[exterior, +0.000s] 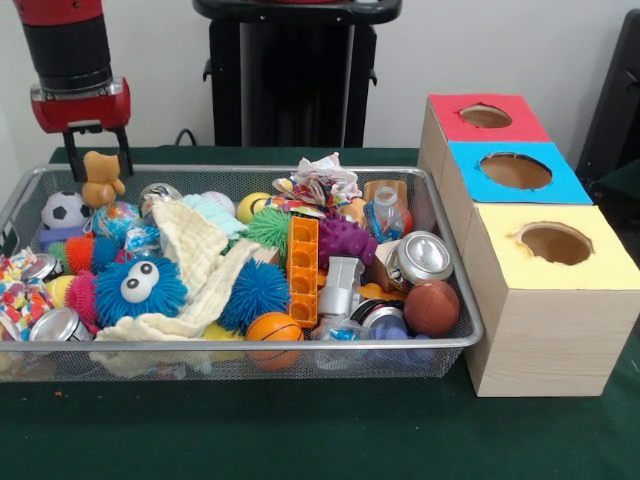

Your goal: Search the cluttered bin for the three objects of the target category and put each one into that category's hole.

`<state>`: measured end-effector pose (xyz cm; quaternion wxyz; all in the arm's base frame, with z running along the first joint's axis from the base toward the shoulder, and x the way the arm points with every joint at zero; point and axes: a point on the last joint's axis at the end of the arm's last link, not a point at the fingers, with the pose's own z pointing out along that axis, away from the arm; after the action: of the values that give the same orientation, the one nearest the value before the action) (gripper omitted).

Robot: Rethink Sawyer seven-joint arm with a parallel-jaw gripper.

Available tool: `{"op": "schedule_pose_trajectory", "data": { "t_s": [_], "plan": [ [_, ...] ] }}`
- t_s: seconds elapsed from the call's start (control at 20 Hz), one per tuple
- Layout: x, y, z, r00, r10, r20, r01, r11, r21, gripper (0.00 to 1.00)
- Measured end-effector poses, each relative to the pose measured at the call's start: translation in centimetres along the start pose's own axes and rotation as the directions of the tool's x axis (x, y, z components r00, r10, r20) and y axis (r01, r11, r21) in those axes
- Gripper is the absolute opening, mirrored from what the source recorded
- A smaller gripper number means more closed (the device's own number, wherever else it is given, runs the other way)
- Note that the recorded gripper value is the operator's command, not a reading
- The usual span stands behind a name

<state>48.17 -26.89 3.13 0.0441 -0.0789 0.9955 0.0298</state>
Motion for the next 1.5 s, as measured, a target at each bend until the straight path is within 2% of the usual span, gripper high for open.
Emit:
{"op": "schedule_pose_trajectory", "data": {
  "t_s": [0.3, 0.6, 1.5],
  "plan": [
    [1.1, 1.3, 0.8, 0.9986, -0.051, 0.015, 0.051, 0.9987, 0.0, 1.0],
    [2.0, 1.9, 1.7, 0.9968, -0.074, 0.029, 0.074, 0.9972, -0.006, 1.0],
    [3.4, 0.8, 1.9, 0.9988, -0.038, 0.033, 0.038, 0.9992, -0.015, 1.0]
  ]
}}
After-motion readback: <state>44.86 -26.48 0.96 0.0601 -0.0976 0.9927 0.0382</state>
